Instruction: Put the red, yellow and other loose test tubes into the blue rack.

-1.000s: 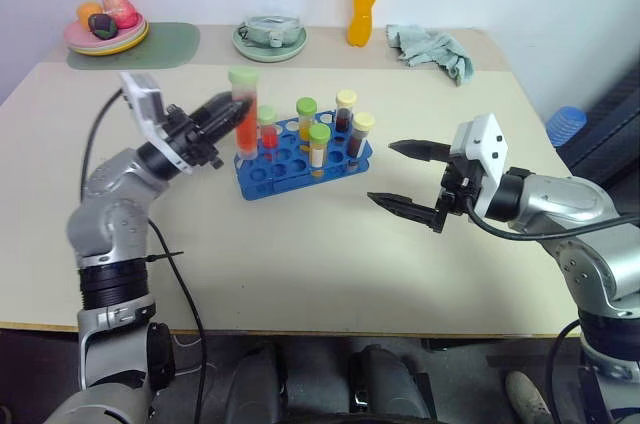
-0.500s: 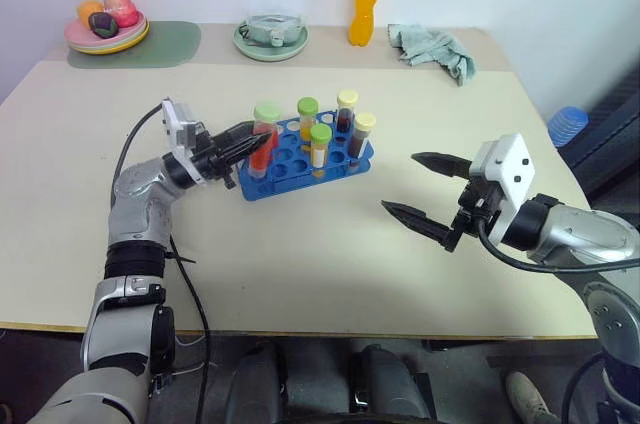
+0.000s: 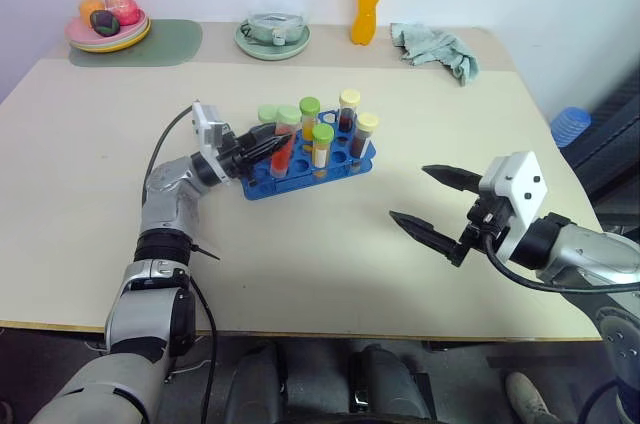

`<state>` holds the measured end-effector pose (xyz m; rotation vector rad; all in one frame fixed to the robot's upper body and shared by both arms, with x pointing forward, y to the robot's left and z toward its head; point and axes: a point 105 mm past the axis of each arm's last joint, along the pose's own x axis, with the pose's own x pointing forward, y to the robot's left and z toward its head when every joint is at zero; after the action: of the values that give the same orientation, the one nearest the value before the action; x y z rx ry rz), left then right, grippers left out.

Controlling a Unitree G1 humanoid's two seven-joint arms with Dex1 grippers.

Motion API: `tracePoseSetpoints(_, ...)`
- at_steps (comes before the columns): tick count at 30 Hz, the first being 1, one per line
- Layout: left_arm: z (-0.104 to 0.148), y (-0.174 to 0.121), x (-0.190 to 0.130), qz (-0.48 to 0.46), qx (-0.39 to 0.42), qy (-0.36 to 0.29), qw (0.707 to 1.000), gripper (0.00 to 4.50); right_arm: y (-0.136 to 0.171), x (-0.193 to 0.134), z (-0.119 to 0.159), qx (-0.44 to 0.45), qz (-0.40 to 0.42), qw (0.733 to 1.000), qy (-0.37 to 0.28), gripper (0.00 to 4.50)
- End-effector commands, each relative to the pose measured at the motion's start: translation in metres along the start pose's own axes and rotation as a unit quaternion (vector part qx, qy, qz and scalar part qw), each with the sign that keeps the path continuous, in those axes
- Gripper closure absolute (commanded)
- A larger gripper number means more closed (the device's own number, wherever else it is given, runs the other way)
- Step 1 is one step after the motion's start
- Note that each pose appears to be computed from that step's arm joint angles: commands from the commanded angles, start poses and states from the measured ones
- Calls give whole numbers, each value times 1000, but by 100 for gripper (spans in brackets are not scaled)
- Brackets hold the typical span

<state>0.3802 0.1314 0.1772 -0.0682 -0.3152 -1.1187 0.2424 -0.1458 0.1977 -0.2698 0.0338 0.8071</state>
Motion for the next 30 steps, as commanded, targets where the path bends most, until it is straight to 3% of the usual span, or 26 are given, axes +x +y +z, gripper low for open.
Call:
tracePoseSetpoints(1,0,-2,2,-5,16,2,1000,357,4,-6,12,-25,0,1000,-19,0)
tracePoseSetpoints(20,-23,-12,-24,42,33,-7,999,357,-3,-2,19,-36,-4,999,-30,0)
tracePoseSetpoints(30,-27,-9,-16,54,18,-14,998,357,-7,0,24,-44,-8,998,-36,0)
